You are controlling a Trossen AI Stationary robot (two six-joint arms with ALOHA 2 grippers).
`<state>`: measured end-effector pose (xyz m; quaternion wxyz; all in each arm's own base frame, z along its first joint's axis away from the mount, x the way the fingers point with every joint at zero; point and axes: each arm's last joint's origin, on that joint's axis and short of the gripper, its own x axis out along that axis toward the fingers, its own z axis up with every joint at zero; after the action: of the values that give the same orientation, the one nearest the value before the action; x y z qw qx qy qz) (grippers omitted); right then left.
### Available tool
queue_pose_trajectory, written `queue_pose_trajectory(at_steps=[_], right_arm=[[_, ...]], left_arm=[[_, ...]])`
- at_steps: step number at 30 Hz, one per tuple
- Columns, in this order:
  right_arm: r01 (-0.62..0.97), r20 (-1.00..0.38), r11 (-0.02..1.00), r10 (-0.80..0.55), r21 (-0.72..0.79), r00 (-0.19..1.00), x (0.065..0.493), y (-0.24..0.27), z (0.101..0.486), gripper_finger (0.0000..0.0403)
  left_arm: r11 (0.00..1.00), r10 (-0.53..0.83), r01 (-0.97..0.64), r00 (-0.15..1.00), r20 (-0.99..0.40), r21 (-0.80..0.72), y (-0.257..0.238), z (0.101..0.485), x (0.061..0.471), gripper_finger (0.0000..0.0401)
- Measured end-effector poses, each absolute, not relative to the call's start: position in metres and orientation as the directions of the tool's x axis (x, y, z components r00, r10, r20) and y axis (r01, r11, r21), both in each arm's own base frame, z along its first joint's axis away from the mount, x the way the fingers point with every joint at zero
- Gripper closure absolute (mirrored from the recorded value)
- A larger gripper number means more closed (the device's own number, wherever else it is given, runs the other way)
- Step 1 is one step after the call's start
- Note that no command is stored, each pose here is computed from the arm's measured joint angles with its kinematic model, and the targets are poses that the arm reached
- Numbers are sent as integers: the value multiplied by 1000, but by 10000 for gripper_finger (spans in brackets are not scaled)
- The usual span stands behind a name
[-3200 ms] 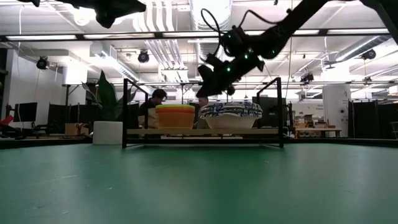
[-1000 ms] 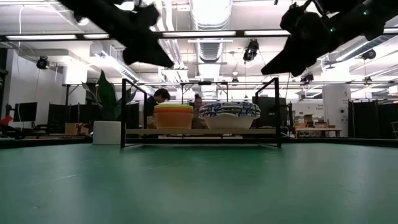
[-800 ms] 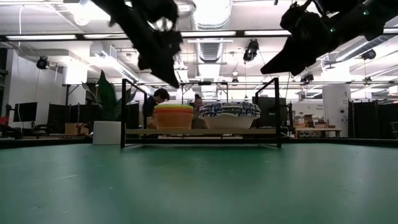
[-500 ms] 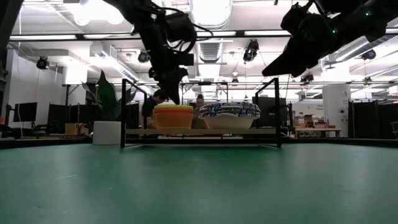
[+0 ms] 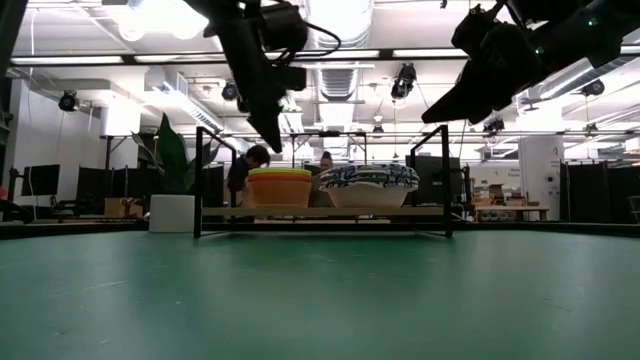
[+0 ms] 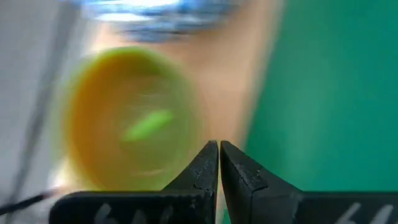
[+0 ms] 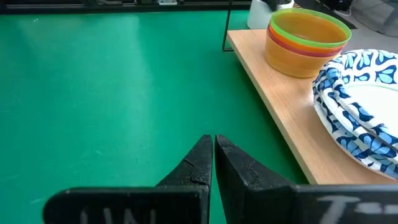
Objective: Place and stack bowls onto a shelf
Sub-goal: Adjust the stacked transparent bowls on the shelf
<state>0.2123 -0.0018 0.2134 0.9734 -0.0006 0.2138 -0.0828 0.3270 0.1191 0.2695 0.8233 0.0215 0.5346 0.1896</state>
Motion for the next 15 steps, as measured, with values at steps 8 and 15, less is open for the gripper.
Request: queue_pose_trajectory(at_steps=[8,15], right_arm=[[156,-416,987,-162,-48,895,212,-2,213,394],[156,-414,987,-162,-47,896,212,-2,214,394]], left_arm=[[951,304,-157,334,-892,265,121,246,325,401],[887,452,-246,284,-845,391,132,247,324,401]])
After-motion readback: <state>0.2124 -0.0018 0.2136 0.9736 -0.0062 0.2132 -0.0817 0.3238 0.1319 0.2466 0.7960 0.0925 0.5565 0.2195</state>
